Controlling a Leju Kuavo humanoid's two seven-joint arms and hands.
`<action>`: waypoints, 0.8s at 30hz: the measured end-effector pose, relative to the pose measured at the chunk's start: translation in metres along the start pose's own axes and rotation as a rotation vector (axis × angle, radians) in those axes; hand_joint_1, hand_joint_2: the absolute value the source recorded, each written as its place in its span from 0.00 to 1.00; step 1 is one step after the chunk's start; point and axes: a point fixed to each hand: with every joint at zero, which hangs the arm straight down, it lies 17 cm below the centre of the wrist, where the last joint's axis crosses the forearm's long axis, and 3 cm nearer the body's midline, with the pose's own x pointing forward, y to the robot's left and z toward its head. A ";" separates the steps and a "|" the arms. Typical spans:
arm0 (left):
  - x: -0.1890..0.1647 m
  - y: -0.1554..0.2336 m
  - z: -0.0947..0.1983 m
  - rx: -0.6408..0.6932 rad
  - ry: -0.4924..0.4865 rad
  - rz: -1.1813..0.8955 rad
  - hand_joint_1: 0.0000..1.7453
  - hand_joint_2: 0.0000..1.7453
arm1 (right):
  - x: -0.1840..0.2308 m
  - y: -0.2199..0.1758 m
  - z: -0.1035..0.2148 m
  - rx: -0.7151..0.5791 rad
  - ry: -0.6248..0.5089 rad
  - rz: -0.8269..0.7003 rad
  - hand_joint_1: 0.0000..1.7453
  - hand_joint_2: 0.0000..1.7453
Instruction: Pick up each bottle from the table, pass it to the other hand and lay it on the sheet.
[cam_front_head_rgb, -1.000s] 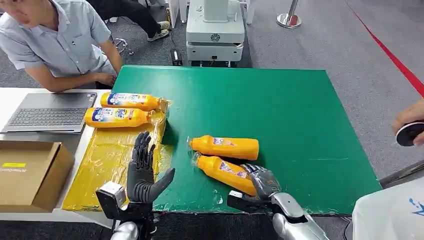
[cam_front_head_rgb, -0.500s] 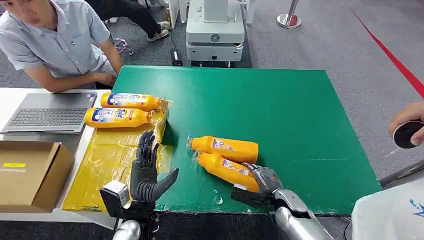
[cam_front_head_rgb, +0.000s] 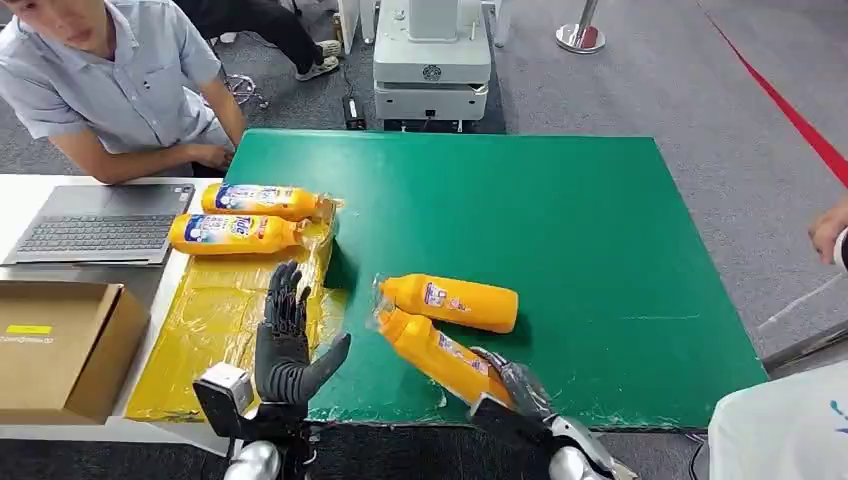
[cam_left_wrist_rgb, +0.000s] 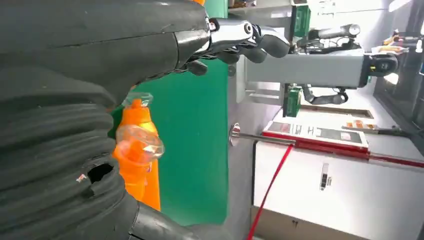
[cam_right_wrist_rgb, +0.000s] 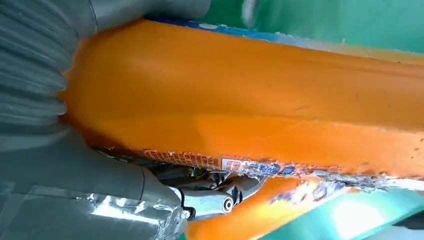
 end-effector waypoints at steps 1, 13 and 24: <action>-0.001 -0.001 0.001 -0.001 0.006 0.003 0.00 1.00 | 0.002 0.001 0.000 -0.002 -0.005 -0.004 1.00 1.00; -0.038 0.001 0.015 -0.024 0.117 -0.033 0.00 1.00 | 0.018 0.000 0.004 -0.015 -0.042 -0.032 1.00 1.00; -0.084 0.012 0.033 -0.006 0.283 -0.069 0.00 1.00 | 0.038 -0.011 0.005 -0.077 -0.098 -0.072 1.00 1.00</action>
